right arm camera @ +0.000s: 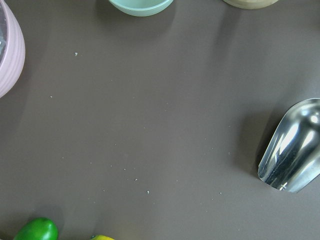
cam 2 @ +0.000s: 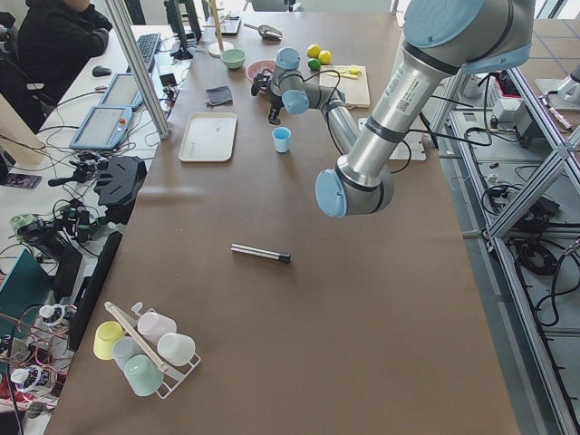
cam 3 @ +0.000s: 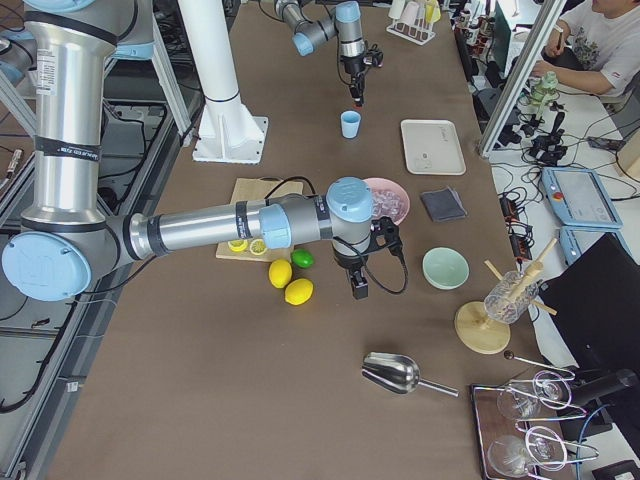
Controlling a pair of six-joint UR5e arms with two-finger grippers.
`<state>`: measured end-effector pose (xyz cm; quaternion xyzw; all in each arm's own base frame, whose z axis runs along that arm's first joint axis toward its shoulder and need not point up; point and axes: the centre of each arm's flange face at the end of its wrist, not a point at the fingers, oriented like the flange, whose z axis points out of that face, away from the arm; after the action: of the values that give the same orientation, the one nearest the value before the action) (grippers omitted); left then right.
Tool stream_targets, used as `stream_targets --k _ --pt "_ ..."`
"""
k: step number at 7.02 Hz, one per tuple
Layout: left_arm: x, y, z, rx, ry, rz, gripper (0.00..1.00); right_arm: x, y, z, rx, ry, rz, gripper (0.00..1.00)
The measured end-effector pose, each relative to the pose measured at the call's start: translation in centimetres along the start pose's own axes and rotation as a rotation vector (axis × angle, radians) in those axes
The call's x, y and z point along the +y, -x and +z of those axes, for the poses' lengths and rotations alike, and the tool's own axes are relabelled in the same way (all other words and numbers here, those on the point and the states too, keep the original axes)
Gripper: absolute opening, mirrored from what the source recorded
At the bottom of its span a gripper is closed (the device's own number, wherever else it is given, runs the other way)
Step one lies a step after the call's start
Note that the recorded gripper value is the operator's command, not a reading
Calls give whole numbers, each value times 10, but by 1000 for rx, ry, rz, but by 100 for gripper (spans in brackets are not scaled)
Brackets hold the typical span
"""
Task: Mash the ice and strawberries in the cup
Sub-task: 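Carry the strawberry with the left gripper over the cup and release it, then lift the left gripper away from the cup toward the metal muddler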
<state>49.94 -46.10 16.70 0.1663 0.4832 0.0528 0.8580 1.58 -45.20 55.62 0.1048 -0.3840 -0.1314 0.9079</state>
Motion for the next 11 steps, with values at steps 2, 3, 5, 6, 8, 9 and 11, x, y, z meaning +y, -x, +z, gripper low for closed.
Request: stream_targets --k 2,3,5,6,8,9,11 --pt "15 -6 16 -15 7 14 0 3 -1 0 0 2 2 97" --pt "19 -3 20 -23 9 20 0 6 -1 1 0 3 4 97" --pt "26 -1 25 -24 13 28 98 11 -2 3 -1 4 6 97" --pt "30 -4 28 -30 7 34 98 15 -2 3 -1 5 9 98" --pt "30 -6 17 -27 -25 39 98 17 -3 3 -2 7 15 99" --pt "21 14 8 -34 -25 22 98 17 -3 3 -1 7 13 99" --pt "-20 120 -2 -141 -11 29 98 17 0 -2 -1 -3 11 99"
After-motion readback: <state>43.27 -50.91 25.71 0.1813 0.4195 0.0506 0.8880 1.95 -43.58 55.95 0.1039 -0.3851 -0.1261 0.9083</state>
